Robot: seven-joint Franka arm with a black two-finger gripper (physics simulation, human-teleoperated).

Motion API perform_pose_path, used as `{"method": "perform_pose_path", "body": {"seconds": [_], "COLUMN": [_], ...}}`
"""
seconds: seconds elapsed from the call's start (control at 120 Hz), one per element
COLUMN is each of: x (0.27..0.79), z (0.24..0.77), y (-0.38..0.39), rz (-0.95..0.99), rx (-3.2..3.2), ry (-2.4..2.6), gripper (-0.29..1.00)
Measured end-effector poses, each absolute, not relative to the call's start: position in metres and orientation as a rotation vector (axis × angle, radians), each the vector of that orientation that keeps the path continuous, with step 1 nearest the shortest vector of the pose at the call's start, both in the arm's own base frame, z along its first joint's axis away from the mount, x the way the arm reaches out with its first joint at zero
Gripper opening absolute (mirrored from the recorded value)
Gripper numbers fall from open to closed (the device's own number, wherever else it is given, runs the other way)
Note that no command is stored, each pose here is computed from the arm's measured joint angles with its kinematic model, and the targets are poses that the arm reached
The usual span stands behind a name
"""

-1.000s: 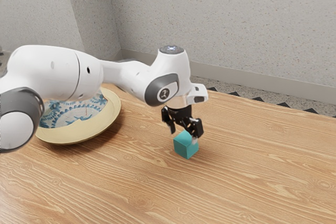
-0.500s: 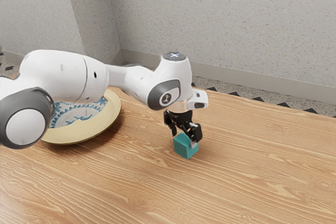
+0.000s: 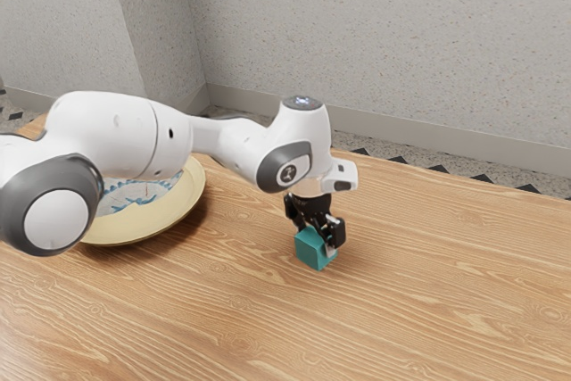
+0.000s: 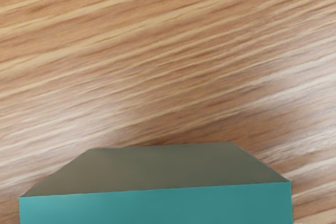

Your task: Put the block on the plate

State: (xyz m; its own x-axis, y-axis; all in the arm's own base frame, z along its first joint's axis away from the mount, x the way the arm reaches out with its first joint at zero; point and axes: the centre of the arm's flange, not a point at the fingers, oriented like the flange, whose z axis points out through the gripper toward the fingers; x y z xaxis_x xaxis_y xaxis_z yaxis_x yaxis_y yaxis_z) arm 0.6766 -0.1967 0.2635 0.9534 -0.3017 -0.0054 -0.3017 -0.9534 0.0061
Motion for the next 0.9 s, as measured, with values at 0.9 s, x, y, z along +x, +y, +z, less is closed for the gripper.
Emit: {"method": "perform_pose_path", "body": {"seconds": [0.9], "x": [0.673], "z": [0.276], "y": [-0.201], "rz": [-0.001], "rx": [3.107], "ry": [-0.508], "gripper": [0.42]}}
